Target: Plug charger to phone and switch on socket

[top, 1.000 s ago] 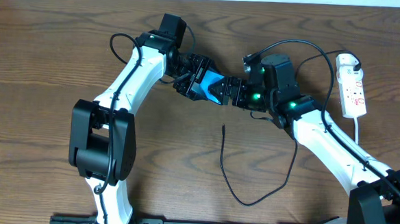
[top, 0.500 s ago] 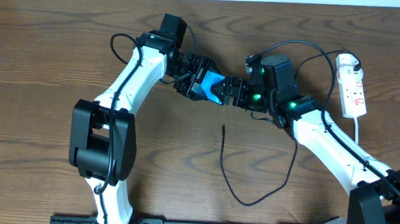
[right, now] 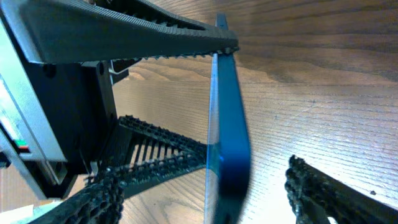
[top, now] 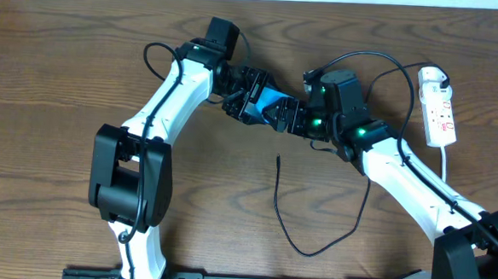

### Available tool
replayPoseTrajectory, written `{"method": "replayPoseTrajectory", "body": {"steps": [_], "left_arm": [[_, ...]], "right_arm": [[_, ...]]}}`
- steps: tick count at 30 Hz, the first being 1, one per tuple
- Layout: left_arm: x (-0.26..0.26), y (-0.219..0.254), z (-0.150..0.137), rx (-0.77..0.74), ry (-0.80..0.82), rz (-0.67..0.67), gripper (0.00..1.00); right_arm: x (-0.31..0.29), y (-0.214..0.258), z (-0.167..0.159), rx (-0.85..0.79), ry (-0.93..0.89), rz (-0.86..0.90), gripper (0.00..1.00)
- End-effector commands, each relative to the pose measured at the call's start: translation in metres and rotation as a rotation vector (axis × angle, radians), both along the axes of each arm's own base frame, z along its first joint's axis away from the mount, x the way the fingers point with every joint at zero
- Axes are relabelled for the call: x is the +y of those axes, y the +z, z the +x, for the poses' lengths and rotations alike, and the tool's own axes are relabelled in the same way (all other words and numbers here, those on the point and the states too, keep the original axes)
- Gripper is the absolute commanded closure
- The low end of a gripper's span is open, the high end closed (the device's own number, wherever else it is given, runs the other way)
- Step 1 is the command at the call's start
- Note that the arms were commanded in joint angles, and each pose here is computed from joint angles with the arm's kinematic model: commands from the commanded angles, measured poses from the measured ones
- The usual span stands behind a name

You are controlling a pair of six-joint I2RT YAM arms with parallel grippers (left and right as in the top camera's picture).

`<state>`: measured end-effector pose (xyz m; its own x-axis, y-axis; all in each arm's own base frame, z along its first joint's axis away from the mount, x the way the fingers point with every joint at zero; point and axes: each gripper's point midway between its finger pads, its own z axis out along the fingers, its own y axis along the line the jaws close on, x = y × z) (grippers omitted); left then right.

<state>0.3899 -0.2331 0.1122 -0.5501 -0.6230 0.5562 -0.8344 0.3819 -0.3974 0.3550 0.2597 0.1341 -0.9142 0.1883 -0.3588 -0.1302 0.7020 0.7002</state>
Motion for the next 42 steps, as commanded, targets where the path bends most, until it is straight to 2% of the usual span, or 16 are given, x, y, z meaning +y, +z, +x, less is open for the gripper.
{"method": "replayPoseTrajectory", "body": {"steps": [1, 7, 9, 11, 15, 16, 23, 28, 29, 31, 36, 37, 38, 39, 40, 42], "left_arm": [[-0.006, 0.026, 0.002, -0.022, 0.018, -0.042, 0.93], [-0.007, 0.026, 0.002, -0.021, 0.019, -0.042, 0.93], [-0.007, 0.026, 0.002, -0.021, 0.019, -0.041, 0.93], [-0.007, 0.026, 0.002, -0.021, 0.019, -0.041, 0.93], [-0.007, 0.026, 0.002, -0.021, 0.019, -0.041, 0.92], [-0.007, 0.026, 0.002, -0.021, 0.019, -0.041, 0.93], [-0.012, 0.026, -0.001, -0.022, 0.006, -0.038, 0.93], [-0.013, 0.026, -0.002, -0.022, 0.003, -0.039, 0.93], [-0.013, 0.026, -0.002, -0.022, 0.002, -0.038, 0.93], [-0.013, 0.026, -0.002, -0.022, 0.002, -0.039, 0.93], [-0.013, 0.026, -0.002, -0.025, 0.0, -0.038, 0.93], [-0.013, 0.026, -0.002, -0.03, -0.005, -0.038, 0.87], [-0.013, 0.026, -0.001, -0.04, -0.014, -0.037, 0.66], [-0.012, 0.025, -0.001, -0.064, -0.038, -0.035, 0.14], [-0.01, 0.026, 0.0, -0.096, -0.067, -0.033, 0.06], [-0.007, 0.028, 0.002, -0.135, -0.091, -0.032, 0.06]], "right_arm": [[0.0, 0.003, 0.003, -0.021, -0.01, -0.021, 0.21], [-0.004, -0.002, 0.004, 0.014, -0.056, -0.033, 0.23], [-0.004, -0.002, 0.003, 0.014, -0.055, -0.032, 0.39], [-0.004, -0.002, 0.003, 0.014, -0.054, -0.031, 0.45], [-0.004, -0.002, 0.003, 0.014, -0.053, -0.031, 0.65], [-0.004, -0.002, 0.003, 0.014, -0.053, -0.031, 0.67], [-0.001, -0.001, 0.002, 0.01, -0.047, -0.03, 0.81], [-0.001, -0.001, 0.002, 0.01, -0.046, -0.031, 0.83], [-0.001, -0.001, 0.002, 0.01, -0.047, -0.031, 0.85], [-0.001, -0.001, 0.002, 0.01, -0.046, -0.03, 0.99], [-0.002, -0.001, 0.003, 0.008, -0.052, -0.034, 0.99], [-0.004, -0.001, 0.004, 0.008, -0.057, -0.035, 0.99], [-0.006, -0.002, 0.005, 0.009, -0.063, -0.035, 0.99], [-0.012, -0.003, 0.008, 0.014, -0.077, -0.038, 0.99], [-0.02, -0.004, 0.012, 0.023, -0.1, -0.042, 0.99], [-0.038, -0.004, 0.022, 0.049, -0.162, -0.024, 0.99]]}}
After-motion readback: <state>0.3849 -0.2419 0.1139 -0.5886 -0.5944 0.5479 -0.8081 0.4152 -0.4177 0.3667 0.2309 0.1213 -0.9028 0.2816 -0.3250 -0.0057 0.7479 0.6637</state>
